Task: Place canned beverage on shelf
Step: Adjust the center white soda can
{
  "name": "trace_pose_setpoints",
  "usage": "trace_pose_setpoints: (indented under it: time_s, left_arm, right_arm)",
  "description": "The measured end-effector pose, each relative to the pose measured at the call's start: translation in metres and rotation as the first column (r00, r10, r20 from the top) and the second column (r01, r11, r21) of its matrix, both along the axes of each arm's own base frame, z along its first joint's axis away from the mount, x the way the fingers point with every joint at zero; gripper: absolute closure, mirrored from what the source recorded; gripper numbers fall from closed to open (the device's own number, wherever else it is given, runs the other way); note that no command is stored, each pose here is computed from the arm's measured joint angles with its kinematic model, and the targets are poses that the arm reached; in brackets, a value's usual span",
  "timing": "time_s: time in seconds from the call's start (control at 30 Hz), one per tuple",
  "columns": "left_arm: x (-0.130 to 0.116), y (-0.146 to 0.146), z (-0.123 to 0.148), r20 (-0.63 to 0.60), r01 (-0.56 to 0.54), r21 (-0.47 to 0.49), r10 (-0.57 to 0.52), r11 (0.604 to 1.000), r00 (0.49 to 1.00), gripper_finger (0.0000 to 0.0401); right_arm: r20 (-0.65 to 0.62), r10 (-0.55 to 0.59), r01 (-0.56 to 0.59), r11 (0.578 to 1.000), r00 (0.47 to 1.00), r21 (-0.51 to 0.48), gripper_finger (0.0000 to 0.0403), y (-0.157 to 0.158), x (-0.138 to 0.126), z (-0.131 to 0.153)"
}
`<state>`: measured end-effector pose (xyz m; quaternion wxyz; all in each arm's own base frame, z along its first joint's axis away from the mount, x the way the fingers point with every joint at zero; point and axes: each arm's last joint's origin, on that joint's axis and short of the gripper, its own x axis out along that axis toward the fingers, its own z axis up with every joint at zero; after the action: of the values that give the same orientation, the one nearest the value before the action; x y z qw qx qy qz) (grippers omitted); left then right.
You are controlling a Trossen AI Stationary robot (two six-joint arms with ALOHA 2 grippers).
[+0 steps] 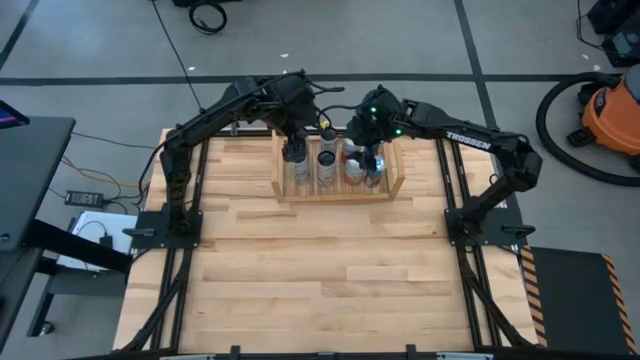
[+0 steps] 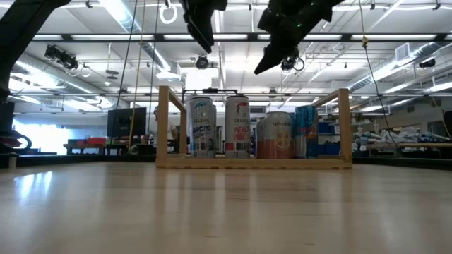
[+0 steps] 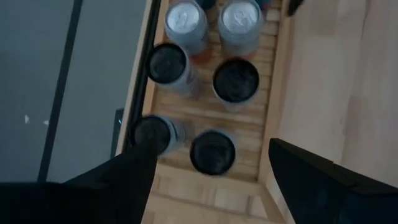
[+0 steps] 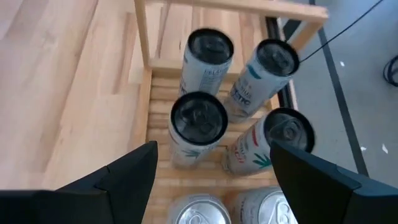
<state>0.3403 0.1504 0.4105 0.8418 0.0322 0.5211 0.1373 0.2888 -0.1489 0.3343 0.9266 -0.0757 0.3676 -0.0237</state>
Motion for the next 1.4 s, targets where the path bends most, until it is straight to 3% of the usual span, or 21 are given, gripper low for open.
trace_pose_setpoints:
  time_s: [0.1,0.53,0.73,0.9,1.03,1.2,1.4]
  left_arm:
    - [-0.002,-0.002,0.0,-0.013,-0.013,-0.015,0.013,1.0,1.0,0.0092]
    - [-0.008,-0.005,-0.004,-0.085,-0.054,-0.064,0.049,0.996,0.995,0.0092]
    - [-0.009,-0.005,-0.004,-0.089,-0.051,-0.061,0.045,0.997,0.995,0.0092]
    - [-0.01,-0.005,-0.005,-0.109,-0.024,-0.055,0.018,0.998,0.994,0.0092]
    - [-0.01,-0.005,-0.005,-0.109,-0.023,-0.054,0.017,0.998,0.994,0.0092]
    - [-0.01,-0.005,-0.005,-0.11,-0.027,-0.057,0.021,0.998,0.994,0.0092]
    - [-0.01,-0.005,-0.005,-0.108,-0.049,-0.065,0.041,0.997,0.993,0.0092]
  right_arm:
    - [-0.018,0.015,-0.015,1.0,1.0,-0.012,0.0083,-0.005,0.009,-0.011]
    - [-0.095,-0.063,0.076,0.987,0.994,0.139,0.0083,-0.002,0.042,-0.05]
    - [-0.088,-0.22,0.224,0.974,0.972,0.038,0.0083,0.016,0.052,-0.046]
    - [-0.059,-0.327,0.332,0.939,0.943,0.088,0.0083,0.024,0.058,-0.046]
    - [-0.035,-0.392,0.393,0.918,0.919,0.049,0.0083,0.028,0.061,-0.044]
    - [-0.053,-0.313,0.315,0.948,0.948,0.04,0.0083,0.027,0.06,-0.045]
    - [-0.059,-0.078,0.081,0.995,0.995,0.06,0.0083,0.018,0.055,-0.046]
